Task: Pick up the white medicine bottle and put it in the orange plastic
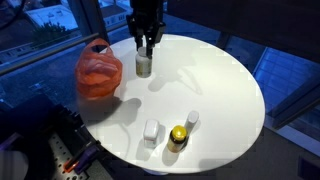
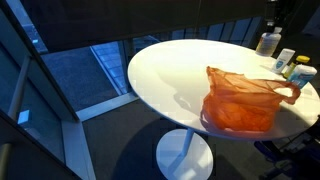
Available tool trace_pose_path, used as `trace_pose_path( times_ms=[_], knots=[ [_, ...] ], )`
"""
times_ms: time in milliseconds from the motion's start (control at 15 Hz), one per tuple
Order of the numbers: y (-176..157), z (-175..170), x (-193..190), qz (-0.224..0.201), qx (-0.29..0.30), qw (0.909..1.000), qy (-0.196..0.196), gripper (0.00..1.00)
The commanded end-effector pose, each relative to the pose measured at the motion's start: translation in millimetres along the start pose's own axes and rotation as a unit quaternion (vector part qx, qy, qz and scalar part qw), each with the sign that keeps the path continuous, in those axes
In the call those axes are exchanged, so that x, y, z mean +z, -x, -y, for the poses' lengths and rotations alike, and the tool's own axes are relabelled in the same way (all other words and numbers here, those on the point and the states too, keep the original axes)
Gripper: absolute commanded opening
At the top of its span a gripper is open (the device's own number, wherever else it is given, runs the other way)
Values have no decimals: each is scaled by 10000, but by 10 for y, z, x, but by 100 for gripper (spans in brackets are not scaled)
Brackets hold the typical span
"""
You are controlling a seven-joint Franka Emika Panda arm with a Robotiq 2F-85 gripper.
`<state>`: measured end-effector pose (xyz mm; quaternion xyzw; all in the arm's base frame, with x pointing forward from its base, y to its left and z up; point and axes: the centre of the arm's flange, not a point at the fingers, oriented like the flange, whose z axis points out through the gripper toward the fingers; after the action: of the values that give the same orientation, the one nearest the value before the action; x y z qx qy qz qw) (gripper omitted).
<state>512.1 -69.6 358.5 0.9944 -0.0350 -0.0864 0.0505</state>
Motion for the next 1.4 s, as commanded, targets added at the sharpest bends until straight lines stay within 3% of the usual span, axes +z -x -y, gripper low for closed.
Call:
trace_pose_path(
  times_ms=[0,600,1333],
  knots=[
    [7,151,-293,-228,-169,9996,-5,19],
    [290,714,-487,-222,-857,9961,-4,19],
    [626,1296,-214,183,-1613,9865,-228,19]
  ],
)
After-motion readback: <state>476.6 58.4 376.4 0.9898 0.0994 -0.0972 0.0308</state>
